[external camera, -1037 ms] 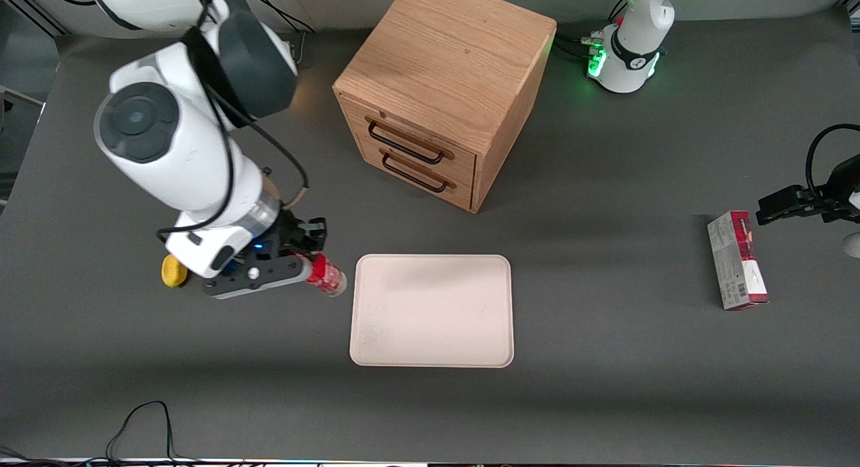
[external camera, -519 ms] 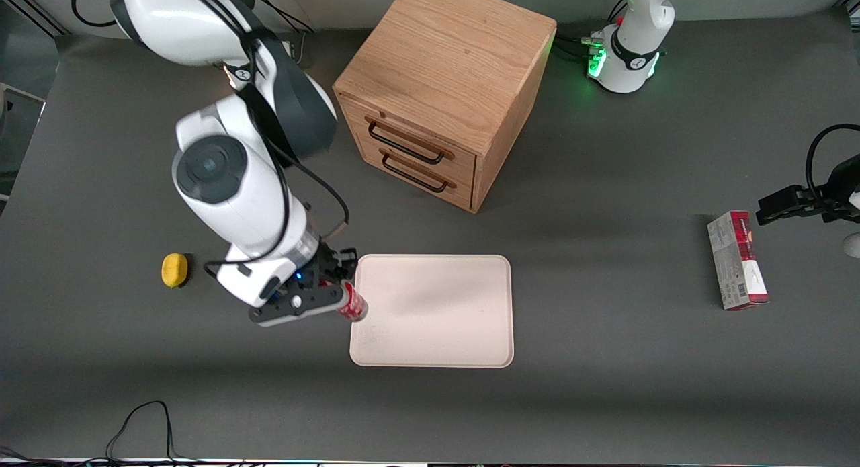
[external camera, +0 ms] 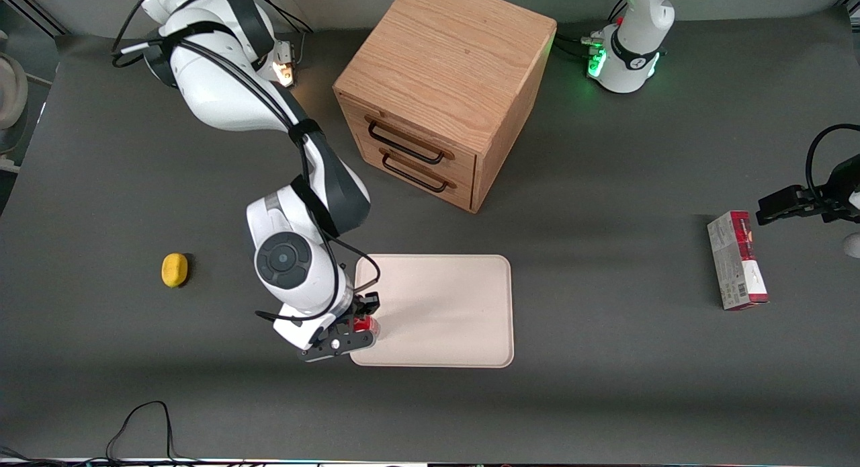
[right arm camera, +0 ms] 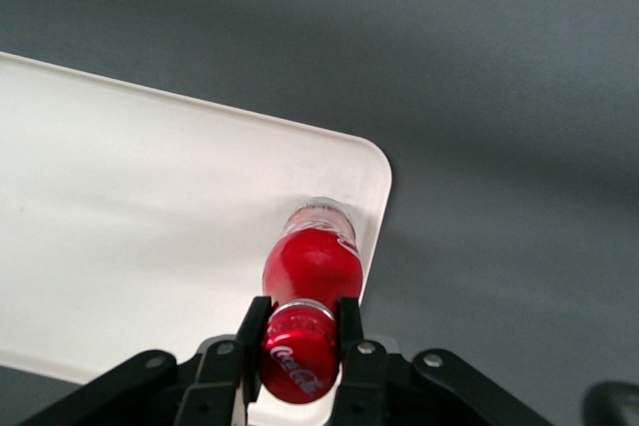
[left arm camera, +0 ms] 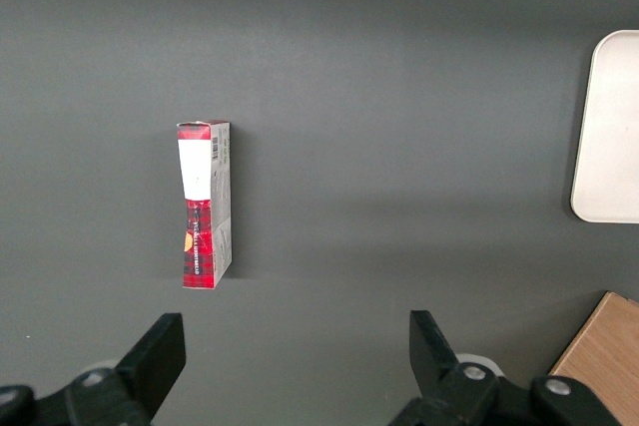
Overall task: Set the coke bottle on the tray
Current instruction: 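Lift the bottle and carry it over the cream tray's corner, then lower the bottle onto the tray and open the right gripper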
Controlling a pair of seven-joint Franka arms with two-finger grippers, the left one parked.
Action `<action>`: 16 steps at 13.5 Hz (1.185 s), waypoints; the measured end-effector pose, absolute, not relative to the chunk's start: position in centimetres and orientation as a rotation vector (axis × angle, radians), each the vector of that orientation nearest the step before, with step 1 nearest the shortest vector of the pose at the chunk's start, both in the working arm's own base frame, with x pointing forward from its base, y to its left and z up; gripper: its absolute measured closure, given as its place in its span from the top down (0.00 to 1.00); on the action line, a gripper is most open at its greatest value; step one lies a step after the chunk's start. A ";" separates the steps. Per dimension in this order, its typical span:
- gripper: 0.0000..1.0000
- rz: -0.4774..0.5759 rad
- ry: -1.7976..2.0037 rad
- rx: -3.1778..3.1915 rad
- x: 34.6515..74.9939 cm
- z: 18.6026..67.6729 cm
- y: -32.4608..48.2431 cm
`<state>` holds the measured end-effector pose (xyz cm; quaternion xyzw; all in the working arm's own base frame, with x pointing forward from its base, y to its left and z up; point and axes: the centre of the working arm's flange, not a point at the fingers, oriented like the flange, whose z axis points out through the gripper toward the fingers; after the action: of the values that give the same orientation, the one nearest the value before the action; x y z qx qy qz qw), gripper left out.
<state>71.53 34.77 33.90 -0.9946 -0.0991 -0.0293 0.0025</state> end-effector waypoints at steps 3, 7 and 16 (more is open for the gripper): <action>0.31 -0.084 -0.311 -3.122 71.6 32.7 34.8; 0.46 -0.104 -0.311 -3.117 71.8 32.2 34.9; 1.00 -0.132 -0.312 -3.107 68.9 47.5 33.9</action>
<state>68.88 33.86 47.46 -0.9941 -0.0999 -0.0421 0.0080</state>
